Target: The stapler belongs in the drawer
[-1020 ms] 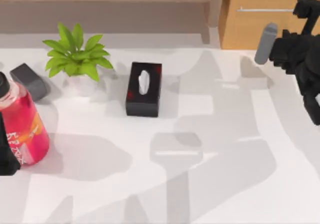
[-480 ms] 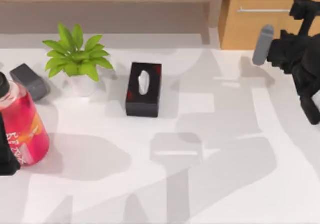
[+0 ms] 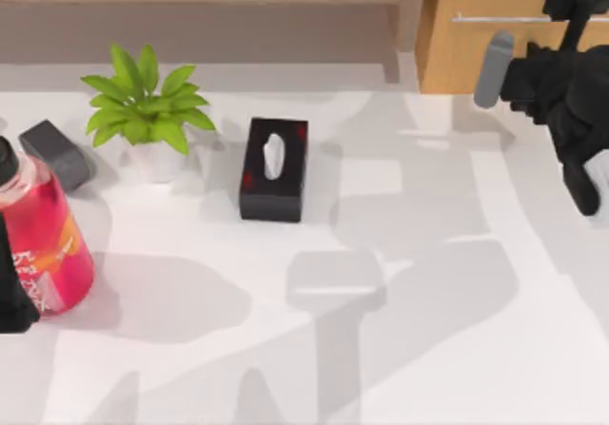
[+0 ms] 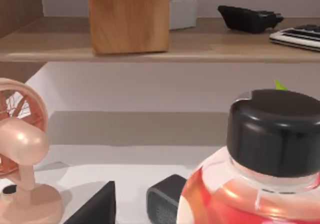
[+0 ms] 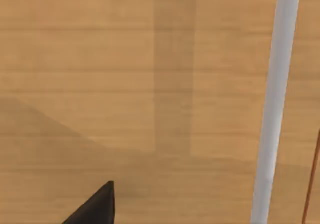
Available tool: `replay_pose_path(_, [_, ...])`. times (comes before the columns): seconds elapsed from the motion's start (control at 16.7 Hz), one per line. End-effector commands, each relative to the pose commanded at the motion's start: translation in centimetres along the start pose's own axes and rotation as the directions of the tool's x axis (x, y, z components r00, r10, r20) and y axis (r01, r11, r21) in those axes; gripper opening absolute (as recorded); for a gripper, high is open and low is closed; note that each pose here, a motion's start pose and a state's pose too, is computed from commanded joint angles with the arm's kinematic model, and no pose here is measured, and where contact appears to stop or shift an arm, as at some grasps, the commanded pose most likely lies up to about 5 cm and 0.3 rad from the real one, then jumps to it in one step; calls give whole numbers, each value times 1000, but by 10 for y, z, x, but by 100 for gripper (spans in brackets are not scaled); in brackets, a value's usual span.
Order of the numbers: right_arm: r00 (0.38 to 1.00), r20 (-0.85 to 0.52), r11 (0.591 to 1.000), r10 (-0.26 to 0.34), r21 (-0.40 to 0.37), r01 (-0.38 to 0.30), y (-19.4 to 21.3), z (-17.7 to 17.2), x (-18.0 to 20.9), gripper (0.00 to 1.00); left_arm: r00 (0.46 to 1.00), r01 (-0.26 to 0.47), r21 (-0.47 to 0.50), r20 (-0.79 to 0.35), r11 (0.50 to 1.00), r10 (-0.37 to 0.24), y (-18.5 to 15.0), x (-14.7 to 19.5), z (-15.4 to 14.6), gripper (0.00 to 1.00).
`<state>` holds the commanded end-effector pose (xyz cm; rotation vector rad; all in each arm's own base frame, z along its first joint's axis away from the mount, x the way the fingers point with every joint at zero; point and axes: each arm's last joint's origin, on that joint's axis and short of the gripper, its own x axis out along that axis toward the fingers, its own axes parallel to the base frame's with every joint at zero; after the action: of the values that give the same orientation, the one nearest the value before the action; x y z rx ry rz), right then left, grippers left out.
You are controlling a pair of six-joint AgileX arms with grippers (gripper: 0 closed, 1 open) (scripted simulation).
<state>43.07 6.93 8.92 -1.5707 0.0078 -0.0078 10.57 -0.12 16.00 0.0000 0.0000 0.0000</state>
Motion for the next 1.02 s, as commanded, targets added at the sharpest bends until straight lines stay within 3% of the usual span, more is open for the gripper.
replay_pose_path(0.06, [1000,0,1000,0,0,0,0,0,0,100,1000,0,0,0,1000,0,0,0,0,100])
replay_pose_path(0.84, [1000,0,1000,0,0,0,0,0,0,2,1000,0,0,0,1000,0,0,0,0,100])
replay_pose_path(1.02, [1000,0,1000,0,0,0,0,0,0,0,1000,0,0,0,1000,0,0,0,0,100])
